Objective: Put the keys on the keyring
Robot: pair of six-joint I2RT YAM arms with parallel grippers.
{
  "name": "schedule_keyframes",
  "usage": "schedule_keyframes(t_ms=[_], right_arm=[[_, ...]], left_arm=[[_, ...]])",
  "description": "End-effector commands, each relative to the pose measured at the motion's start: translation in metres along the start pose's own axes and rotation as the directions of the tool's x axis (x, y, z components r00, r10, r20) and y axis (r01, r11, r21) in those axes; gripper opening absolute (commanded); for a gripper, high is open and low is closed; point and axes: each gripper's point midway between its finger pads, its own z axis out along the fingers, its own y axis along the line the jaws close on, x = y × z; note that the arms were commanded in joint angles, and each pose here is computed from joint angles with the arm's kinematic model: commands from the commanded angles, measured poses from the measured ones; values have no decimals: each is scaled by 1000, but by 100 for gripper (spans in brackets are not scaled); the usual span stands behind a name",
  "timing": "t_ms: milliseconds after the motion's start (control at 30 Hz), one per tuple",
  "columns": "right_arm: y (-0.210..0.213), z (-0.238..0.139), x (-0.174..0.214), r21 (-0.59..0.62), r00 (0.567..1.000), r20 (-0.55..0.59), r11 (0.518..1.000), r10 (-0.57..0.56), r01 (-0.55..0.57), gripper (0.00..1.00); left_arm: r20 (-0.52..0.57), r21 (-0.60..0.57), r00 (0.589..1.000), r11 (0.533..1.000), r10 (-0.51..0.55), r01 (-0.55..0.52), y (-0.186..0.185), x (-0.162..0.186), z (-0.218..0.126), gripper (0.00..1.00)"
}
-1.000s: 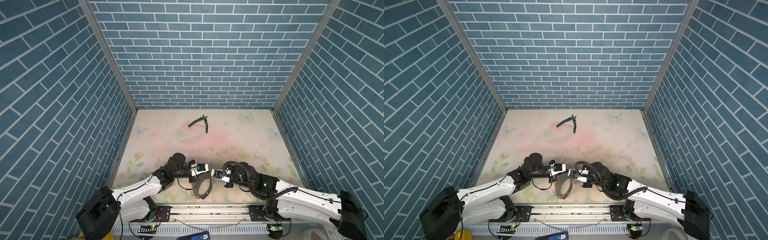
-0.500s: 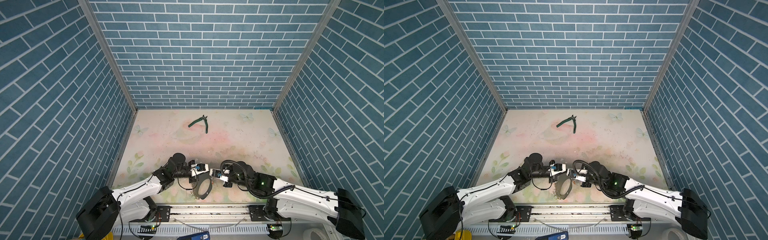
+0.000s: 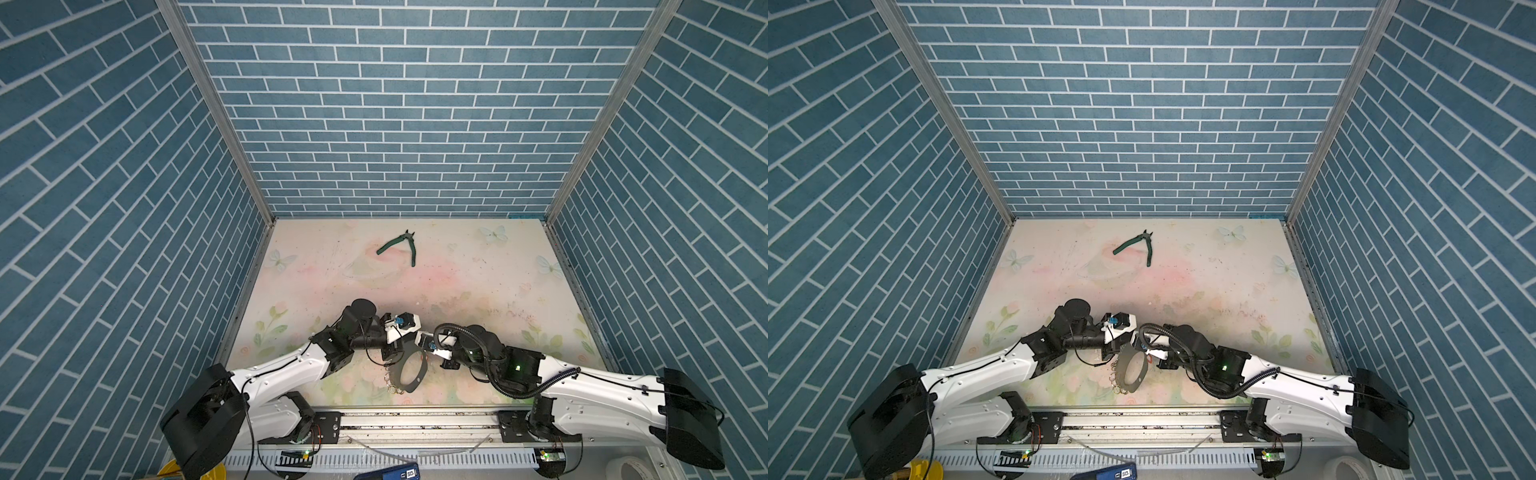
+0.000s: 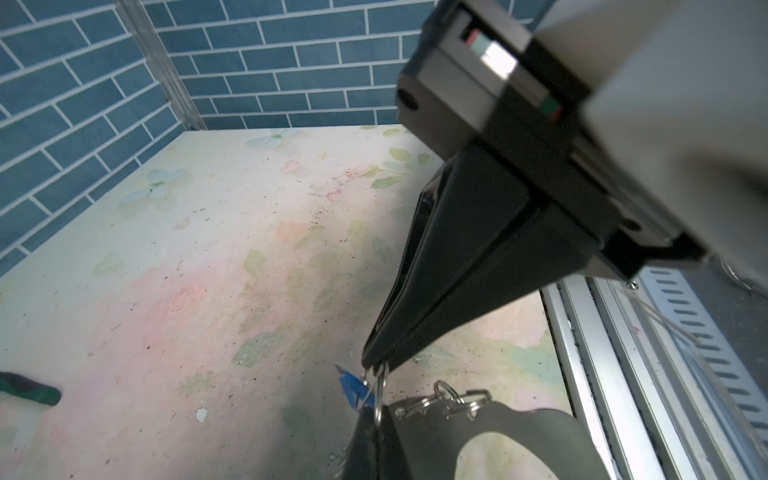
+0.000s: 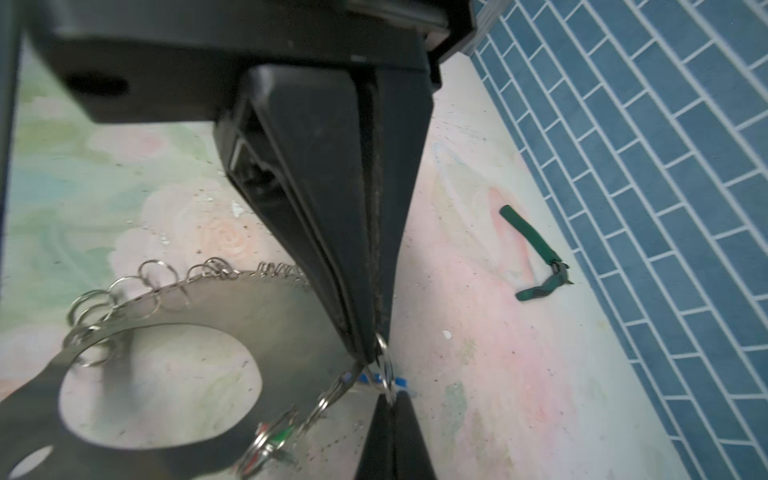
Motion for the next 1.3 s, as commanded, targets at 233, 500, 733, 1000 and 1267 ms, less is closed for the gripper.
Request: schedule_keyframes(t_ms=[233, 500, 733, 1000, 1267], right_arm=[[-16, 1, -25, 168, 990, 111, 983, -90, 71, 0], [-5, 2, -21, 139, 988, 118, 987, -101, 84, 0], [-4, 5, -17, 141, 990, 96, 986, -103, 89, 0], [5, 14, -25, 100, 990, 123, 994, -65, 52, 0], [21, 8, -23, -24, 991, 136, 1000, -5, 9, 0]], left_arm=[[17, 19, 984, 984, -178, 178, 3, -19, 6, 0], [17, -45, 962, 961, -272, 272, 20, -21, 7, 0], [33, -43, 963, 962, -267, 268, 20, -24, 4, 0], [80, -49, 958, 959, -276, 280, 26, -32, 3, 0], [65, -62, 963, 962, -261, 265, 29, -31, 3, 0]])
